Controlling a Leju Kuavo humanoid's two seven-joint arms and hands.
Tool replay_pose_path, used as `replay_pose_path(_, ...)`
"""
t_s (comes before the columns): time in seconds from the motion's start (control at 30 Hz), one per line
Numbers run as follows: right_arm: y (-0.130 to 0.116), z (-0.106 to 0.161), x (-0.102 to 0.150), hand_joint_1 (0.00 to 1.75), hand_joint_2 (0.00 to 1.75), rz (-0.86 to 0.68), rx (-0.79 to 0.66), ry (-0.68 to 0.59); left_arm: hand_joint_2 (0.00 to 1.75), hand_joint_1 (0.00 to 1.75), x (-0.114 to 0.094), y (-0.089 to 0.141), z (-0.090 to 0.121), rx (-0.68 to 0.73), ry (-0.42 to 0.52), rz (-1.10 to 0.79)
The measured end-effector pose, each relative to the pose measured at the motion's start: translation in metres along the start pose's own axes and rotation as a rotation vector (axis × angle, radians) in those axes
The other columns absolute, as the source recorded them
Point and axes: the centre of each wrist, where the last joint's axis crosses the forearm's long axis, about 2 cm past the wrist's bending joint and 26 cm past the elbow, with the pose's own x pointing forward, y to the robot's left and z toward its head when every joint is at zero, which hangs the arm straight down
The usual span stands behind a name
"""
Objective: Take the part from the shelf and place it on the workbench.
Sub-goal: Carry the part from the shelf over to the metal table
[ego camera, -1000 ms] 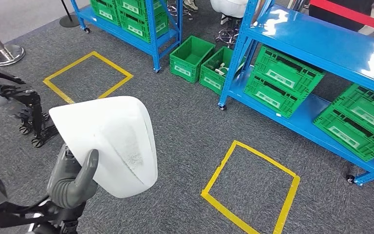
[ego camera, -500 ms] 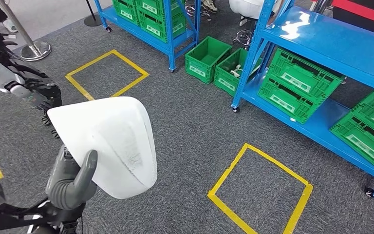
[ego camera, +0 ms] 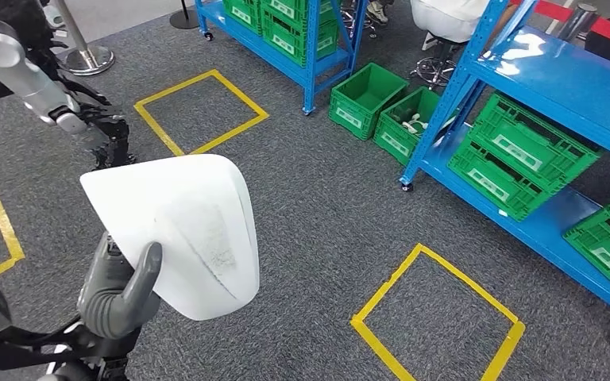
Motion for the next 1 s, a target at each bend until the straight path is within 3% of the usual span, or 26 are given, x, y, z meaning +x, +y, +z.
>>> replay_pose_path(0.3, -0.003, -0.001, 0.012, 0.00, 1.75, 0.017, -0.029, 0.025, 1.75, 1.75, 0.009, 0.007, -0.008, 0.042, 0.063, 0.014)
replay_pose_path(0.6, 0.003, 0.000, 0.004, 0.00, 1.75, 0.020, 0.005, 0.037, 1.75, 1.75, 0.015, 0.011, -0.014, 0.010, 0.070, 0.000)
replay_pose_path(1.0, 0.019, 0.003, 0.006, 0.00, 1.75, 0.051, 0.046, -0.038, 1.75, 1.75, 0.023, 0.013, -0.020, 0.008, 0.085, -0.043)
